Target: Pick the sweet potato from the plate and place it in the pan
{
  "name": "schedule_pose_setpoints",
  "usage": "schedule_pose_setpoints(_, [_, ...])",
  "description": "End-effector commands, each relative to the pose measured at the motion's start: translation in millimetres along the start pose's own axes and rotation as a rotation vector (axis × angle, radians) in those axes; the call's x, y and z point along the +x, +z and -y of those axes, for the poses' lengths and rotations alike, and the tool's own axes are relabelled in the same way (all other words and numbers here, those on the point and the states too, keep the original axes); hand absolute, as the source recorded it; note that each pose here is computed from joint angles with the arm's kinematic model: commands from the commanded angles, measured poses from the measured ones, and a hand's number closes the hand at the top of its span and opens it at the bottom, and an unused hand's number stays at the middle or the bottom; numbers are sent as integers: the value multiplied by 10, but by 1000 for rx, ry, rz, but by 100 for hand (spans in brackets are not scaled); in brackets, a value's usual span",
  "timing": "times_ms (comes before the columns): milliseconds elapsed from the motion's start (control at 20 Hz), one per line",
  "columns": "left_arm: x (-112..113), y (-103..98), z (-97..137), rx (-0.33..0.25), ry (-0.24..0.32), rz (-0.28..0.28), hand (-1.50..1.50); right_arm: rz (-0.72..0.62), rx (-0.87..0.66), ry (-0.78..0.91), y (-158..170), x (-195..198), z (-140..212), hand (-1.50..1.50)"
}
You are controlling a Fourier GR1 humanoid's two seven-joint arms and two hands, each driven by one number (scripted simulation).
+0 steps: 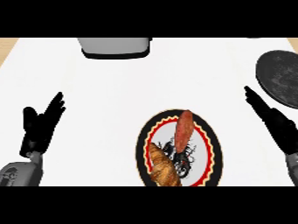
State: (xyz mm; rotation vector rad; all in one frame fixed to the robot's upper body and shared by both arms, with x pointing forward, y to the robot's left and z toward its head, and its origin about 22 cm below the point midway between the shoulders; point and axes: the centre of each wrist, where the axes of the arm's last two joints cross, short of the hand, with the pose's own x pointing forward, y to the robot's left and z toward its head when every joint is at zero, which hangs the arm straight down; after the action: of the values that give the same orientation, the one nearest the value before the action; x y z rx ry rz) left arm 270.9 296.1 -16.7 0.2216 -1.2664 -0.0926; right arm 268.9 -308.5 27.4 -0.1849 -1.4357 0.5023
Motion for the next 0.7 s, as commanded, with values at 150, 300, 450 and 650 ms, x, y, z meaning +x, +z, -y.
schedule_pose_setpoints(150, [507, -53, 9, 25, 67, 183, 0, 494, -6, -392, -265, 660, -135, 150])
schedule_pose_setpoints(300, [721, 10, 68, -8, 171, 247, 0, 451, -135, -194, -319, 538, 28, 150])
schedule_pose_setpoints(450, [679, 27, 2, 17, 187, 242, 0, 588, -303, -152, 143, 101, 29, 150])
schedule_pose_setpoints(650, [715, 92, 3, 18, 193, 244, 0, 512, -296, -78, 621, -382, 41, -150])
